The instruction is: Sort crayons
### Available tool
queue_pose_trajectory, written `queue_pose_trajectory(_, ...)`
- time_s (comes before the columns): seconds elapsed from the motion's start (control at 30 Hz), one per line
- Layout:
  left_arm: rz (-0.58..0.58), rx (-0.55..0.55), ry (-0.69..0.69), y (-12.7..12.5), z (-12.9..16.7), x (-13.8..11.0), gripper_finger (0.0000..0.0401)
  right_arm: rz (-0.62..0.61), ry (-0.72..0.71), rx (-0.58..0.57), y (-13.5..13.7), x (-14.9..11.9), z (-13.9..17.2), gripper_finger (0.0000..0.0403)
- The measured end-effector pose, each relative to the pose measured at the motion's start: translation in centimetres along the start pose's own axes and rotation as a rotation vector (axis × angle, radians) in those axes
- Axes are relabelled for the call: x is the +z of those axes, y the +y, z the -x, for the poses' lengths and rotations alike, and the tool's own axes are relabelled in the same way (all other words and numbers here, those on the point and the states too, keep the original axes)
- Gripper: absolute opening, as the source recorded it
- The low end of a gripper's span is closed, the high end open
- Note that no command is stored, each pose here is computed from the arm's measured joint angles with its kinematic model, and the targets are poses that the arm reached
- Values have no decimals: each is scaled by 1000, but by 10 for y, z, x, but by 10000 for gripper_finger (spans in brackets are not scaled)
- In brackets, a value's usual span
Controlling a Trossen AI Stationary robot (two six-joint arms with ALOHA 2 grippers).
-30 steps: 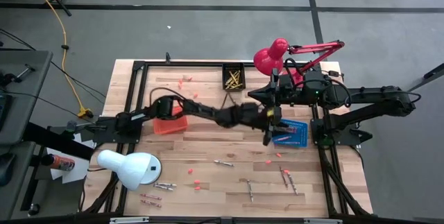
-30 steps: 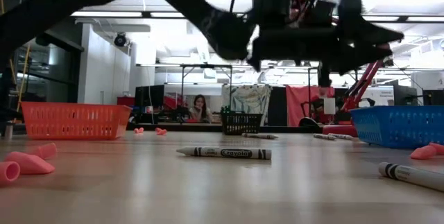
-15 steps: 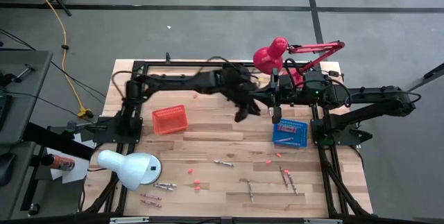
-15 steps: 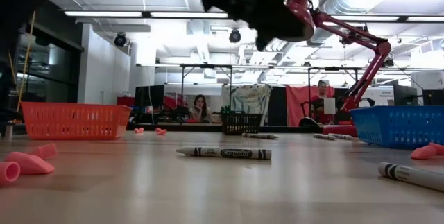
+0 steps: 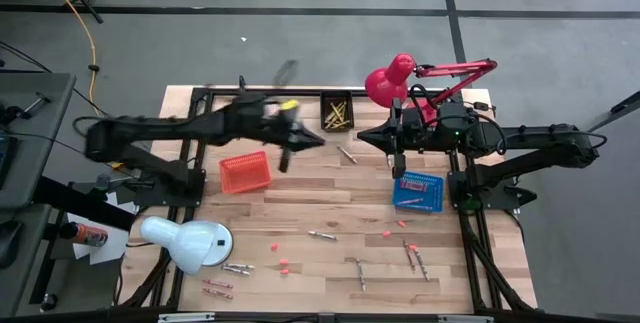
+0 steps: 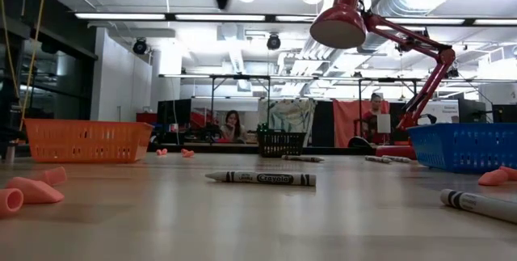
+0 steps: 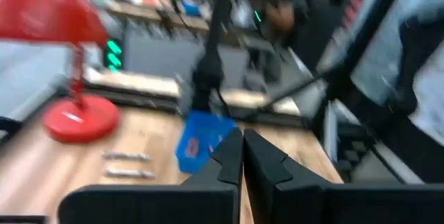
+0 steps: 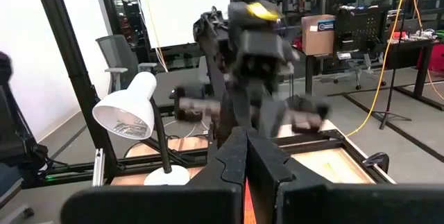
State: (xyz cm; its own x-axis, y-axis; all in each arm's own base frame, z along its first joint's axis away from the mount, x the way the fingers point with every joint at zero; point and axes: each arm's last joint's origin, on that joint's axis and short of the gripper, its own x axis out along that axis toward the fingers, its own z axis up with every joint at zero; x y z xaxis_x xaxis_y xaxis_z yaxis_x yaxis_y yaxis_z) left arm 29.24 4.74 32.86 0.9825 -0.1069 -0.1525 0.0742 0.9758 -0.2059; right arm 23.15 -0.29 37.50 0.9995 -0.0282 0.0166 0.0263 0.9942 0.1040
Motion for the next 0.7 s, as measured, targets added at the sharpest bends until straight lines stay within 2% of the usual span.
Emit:
queue_pose_trajectory(0.17, -17, 143, -142, -20, 44, -2, 1, 0, -3, 0, 0, 0, 0, 0)
queue_pose_trajectory(0.3, -37, 219, -196, -29, 64, -1, 0, 0, 2, 0, 0, 0, -1, 0)
queue_pose_trajectory(0.7, -68, 248, -217, -32, 69, 2, 0, 26, 5, -1, 0, -1, -1, 0)
